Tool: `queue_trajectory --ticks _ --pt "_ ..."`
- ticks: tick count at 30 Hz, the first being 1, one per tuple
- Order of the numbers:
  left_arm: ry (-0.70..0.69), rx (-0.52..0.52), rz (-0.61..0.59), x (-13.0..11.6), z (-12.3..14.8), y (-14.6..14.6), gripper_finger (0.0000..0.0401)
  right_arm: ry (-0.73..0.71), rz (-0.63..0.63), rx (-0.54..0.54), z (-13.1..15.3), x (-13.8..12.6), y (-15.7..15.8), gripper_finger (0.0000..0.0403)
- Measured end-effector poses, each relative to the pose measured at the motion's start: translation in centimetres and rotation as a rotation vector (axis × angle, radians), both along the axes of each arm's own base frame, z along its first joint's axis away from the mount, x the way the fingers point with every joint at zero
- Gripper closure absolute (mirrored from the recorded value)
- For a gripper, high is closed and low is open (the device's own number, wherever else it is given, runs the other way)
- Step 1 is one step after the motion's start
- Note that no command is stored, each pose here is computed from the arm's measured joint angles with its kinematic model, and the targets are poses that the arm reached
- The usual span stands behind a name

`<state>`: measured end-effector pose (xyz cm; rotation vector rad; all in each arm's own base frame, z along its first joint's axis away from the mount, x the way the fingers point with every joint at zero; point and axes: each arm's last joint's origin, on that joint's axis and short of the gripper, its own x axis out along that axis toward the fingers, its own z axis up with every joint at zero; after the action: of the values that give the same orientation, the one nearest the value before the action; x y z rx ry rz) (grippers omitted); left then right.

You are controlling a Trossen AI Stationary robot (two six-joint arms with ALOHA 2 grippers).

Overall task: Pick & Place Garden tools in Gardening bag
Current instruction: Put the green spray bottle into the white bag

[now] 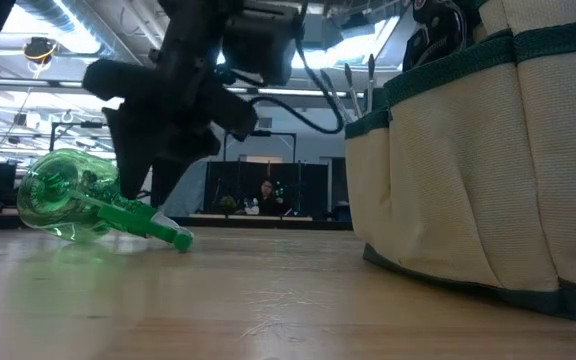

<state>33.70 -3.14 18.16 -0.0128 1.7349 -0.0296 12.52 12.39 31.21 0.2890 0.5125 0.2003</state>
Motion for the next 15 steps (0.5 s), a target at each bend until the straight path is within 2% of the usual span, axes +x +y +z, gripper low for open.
queue_trajectory --ticks 15 --pt "-0.007 -0.004 0.021 -0.6 -1.9 0.2 0.0123 -0.003 -0.042 0.005 0.0 0.5 -0.5 0.0402"
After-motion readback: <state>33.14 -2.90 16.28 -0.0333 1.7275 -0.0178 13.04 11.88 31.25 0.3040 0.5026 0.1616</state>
